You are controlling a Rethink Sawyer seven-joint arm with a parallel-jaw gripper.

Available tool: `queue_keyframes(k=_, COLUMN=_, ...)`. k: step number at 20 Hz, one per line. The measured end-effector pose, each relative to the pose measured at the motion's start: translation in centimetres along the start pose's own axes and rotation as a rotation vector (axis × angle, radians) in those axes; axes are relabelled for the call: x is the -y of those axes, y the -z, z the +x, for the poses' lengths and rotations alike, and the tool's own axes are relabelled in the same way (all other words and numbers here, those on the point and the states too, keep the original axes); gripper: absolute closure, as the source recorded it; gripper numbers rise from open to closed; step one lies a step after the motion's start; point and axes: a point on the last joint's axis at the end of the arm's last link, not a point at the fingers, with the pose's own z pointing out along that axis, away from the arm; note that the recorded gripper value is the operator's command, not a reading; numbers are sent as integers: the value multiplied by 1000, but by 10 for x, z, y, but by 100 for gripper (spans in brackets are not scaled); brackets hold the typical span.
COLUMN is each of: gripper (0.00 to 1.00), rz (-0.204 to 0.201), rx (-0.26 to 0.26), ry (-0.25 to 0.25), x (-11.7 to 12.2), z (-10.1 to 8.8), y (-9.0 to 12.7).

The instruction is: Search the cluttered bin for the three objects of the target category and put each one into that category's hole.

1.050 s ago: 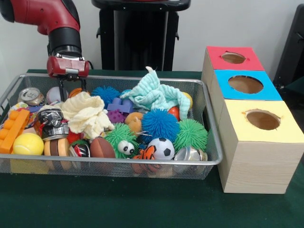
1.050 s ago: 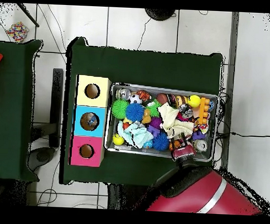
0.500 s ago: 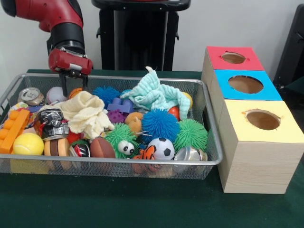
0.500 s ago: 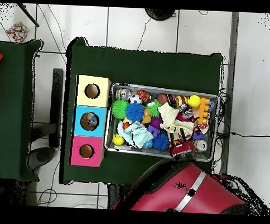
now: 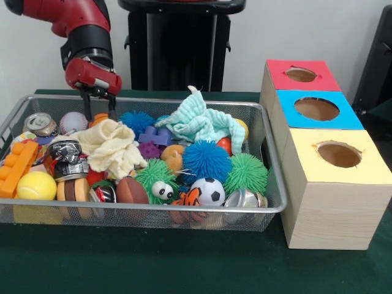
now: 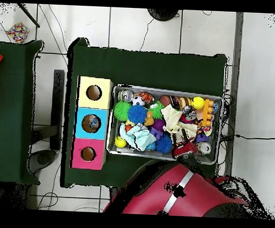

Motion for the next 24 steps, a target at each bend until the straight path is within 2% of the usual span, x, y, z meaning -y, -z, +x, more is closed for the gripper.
queue_keyframes(k=7, gripper=0, rz=-36, rx=10, ry=38, x=-6, z=-10, y=-6)
queue_keyframes(k=10, gripper=0, rz=-65, rx=19, ry=65, x=-9, z=-15, y=-8)
queue_keyframes(k=13, gripper=0, rz=-126, rx=15, ry=117, x=-14, z=-22, y=-9)
queue_keyframes(k=18, gripper=0, rz=-168, rx=-17, ry=169, x=-14, z=-25, y=-10)
queue_keyframes(k=24, gripper=0, rz=-192, rx=-54, ry=219, x=-3, z=-21, y=-7)
